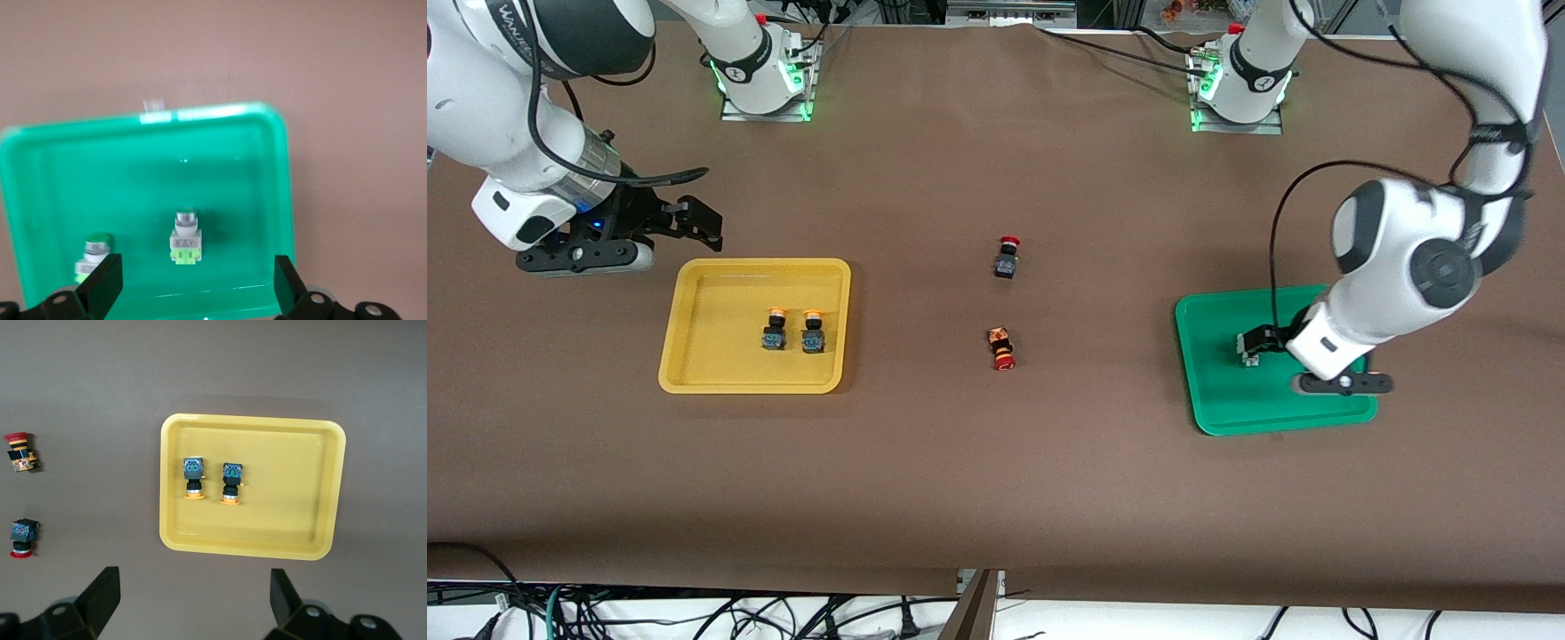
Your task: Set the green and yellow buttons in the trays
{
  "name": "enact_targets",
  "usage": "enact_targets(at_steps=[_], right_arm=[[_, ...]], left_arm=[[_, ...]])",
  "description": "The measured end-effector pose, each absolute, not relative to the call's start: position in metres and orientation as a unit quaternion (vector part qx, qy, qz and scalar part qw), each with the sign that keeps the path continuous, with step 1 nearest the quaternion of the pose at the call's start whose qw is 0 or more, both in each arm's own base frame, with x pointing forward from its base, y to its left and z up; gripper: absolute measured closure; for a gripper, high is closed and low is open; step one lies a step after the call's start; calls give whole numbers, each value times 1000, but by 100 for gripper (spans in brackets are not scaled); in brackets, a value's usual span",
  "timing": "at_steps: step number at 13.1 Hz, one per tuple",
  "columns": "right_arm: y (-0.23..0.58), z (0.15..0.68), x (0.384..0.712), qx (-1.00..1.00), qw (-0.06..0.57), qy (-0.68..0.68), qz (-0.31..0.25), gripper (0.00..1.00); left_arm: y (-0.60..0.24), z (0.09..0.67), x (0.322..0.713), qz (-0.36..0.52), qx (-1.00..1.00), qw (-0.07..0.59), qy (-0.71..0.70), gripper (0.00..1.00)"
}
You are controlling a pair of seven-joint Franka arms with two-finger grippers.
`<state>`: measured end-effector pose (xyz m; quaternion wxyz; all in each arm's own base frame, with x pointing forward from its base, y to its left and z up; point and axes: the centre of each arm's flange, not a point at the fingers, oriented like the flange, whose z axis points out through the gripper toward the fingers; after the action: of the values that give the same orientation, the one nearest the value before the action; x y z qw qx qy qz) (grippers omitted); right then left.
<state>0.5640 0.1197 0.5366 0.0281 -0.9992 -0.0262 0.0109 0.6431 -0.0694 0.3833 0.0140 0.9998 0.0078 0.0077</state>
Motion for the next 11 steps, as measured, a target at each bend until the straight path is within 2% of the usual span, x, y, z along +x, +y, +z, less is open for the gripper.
enact_targets(at_steps=[3, 5, 8, 11], right_arm=[[120, 527, 568, -999, 27, -25, 19, 0], [120, 522, 570, -999, 26, -24, 22, 0], [121, 519, 573, -999, 26, -24, 20, 0], [120, 516, 575, -999, 26, -23, 21, 0]], left_arm=[[-67, 482, 630, 45, 999, 12, 9, 0], [-55, 525, 601, 17, 999, 21, 28, 0], [-34, 562, 567, -16, 999, 19, 45, 0], [-15, 560, 565, -29, 998, 18, 61, 0]])
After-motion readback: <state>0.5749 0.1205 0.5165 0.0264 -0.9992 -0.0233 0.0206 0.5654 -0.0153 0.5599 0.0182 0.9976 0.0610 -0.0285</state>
